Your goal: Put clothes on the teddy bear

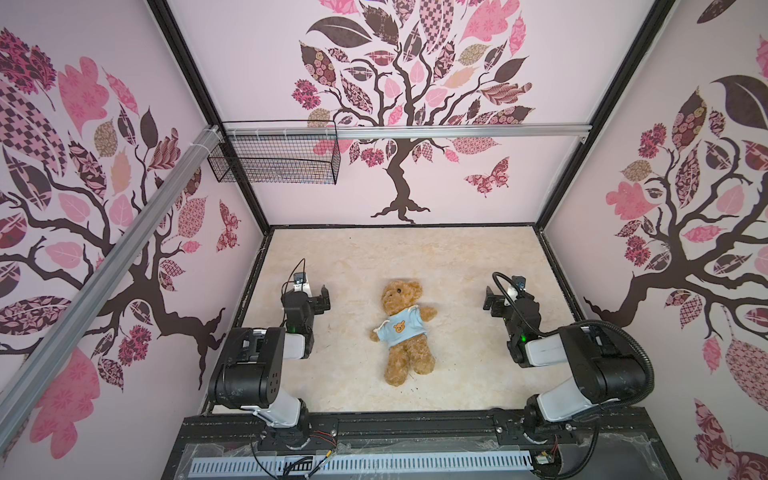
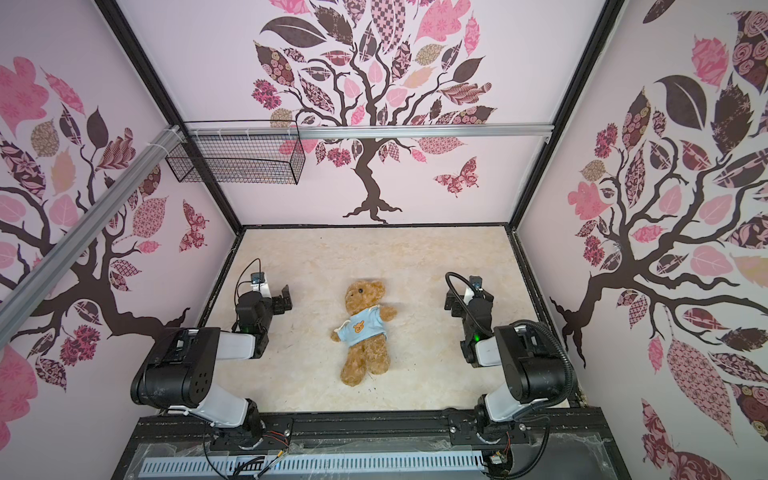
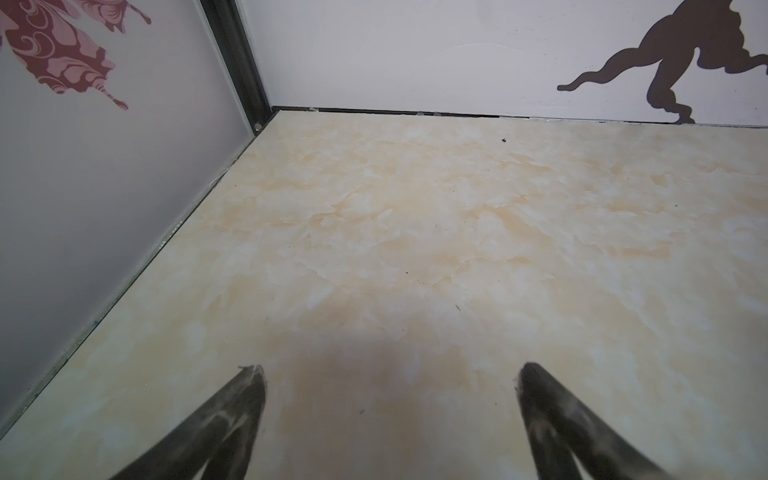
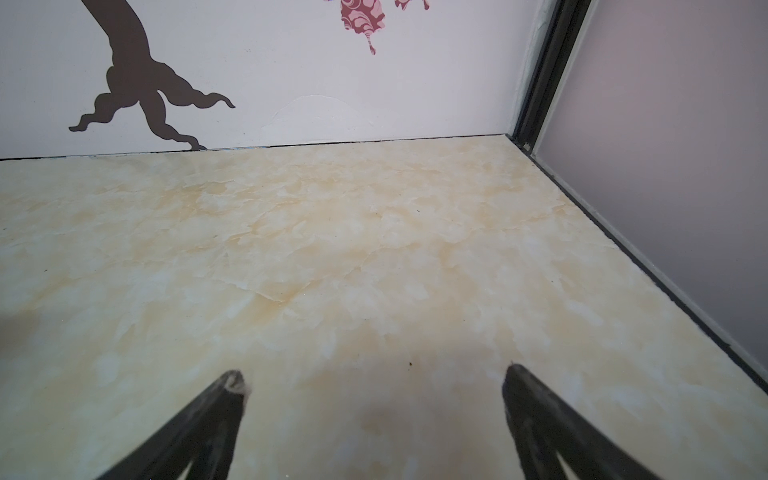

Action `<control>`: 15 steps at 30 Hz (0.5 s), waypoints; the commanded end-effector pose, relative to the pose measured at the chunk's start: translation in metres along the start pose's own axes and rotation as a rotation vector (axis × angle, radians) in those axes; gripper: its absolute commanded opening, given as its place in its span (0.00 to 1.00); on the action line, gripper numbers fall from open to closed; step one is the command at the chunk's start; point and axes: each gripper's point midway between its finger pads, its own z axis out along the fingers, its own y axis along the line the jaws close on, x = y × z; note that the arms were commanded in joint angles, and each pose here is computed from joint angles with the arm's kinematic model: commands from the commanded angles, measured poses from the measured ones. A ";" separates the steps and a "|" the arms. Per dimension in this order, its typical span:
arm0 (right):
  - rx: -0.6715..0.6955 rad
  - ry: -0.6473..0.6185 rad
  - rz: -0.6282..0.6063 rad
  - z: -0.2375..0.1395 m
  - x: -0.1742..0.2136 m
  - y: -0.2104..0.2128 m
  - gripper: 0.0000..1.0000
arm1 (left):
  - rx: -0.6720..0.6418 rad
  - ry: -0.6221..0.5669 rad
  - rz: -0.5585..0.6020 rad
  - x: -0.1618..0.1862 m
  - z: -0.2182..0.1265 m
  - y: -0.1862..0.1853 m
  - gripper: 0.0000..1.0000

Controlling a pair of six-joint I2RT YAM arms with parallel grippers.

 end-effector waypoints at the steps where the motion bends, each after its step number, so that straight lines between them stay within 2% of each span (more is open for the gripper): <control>1: 0.000 -0.039 0.022 0.004 -0.012 0.000 1.00 | 0.006 -0.033 -0.009 -0.010 0.000 0.000 0.97; 15: -0.005 -0.040 0.019 0.003 -0.012 0.001 1.00 | 0.006 -0.034 -0.009 -0.010 0.000 0.000 0.97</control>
